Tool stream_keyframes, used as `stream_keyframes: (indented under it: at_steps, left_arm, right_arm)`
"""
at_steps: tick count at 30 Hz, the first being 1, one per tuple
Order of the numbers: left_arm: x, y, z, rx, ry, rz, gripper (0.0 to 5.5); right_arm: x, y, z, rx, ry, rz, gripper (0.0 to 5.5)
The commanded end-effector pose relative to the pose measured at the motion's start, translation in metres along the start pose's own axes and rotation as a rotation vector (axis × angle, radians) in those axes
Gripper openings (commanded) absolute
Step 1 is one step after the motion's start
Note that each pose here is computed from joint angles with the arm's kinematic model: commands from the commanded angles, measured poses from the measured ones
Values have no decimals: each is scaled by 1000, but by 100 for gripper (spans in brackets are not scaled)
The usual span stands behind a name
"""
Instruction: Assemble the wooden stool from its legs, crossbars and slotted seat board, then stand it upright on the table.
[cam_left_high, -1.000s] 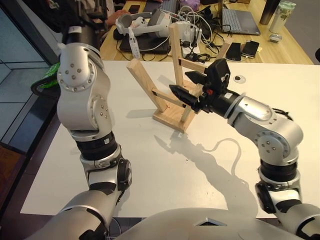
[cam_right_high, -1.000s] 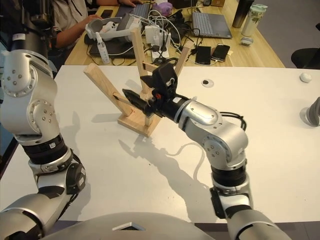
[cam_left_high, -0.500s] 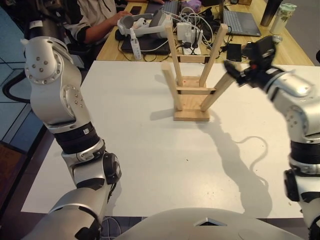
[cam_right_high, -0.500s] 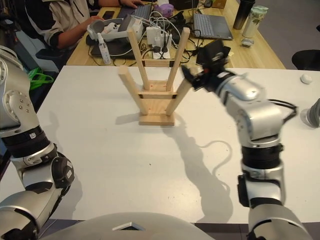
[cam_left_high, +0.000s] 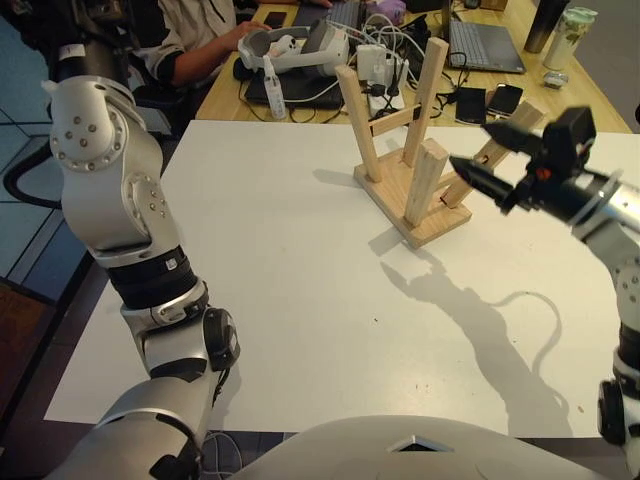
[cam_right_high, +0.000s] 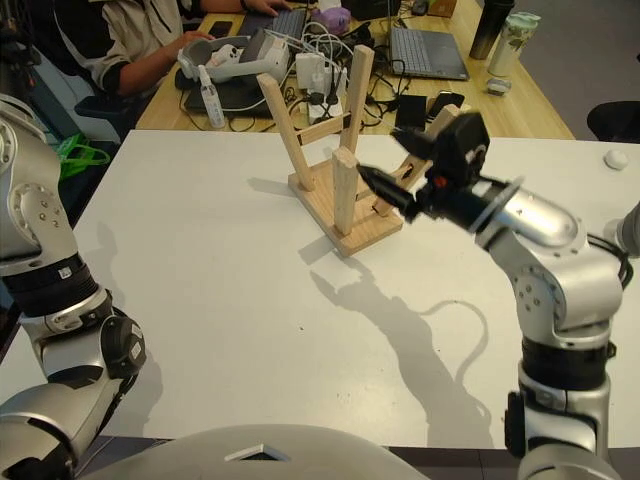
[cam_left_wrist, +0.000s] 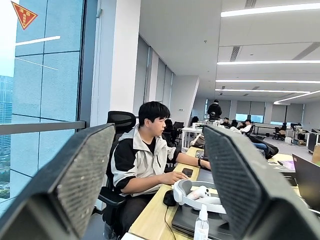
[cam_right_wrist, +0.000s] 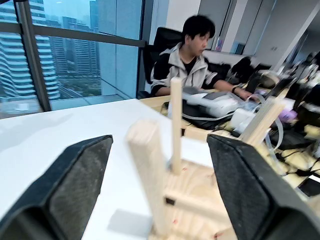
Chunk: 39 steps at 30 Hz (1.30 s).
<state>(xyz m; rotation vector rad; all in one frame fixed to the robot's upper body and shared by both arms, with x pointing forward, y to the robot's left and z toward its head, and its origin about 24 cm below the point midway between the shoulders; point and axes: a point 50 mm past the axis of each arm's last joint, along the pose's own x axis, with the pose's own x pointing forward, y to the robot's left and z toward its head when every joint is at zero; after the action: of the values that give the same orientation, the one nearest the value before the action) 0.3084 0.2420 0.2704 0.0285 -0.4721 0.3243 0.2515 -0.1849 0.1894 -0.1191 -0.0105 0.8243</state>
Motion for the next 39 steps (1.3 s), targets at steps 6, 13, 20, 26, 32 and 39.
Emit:
stream_keyframes:
  at_steps: [6,13,20,26,32,39]
  left_arm:
    - [-2,-14,-1,-23,23,-33,326]
    - [-2,-28,-3,-50,44,-69,326]
    - [-50,-43,-46,-36,255,-192,326]
    - [-109,-48,-83,-8,458,-278,326]
    - [-106,-52,-79,-21,445,-268,326]
    - [-104,-50,-79,-14,439,-256,326]
  right_arm:
    - [23,22,-75,171,147,-156,348]
    - [57,24,-111,247,170,-305,317]
    - [72,27,-112,310,100,-285,193]
    - [66,25,-106,439,50,-289,132]
    - [63,18,-90,794,-62,-349,131]
    - [51,9,-86,1225,-146,-427,118]
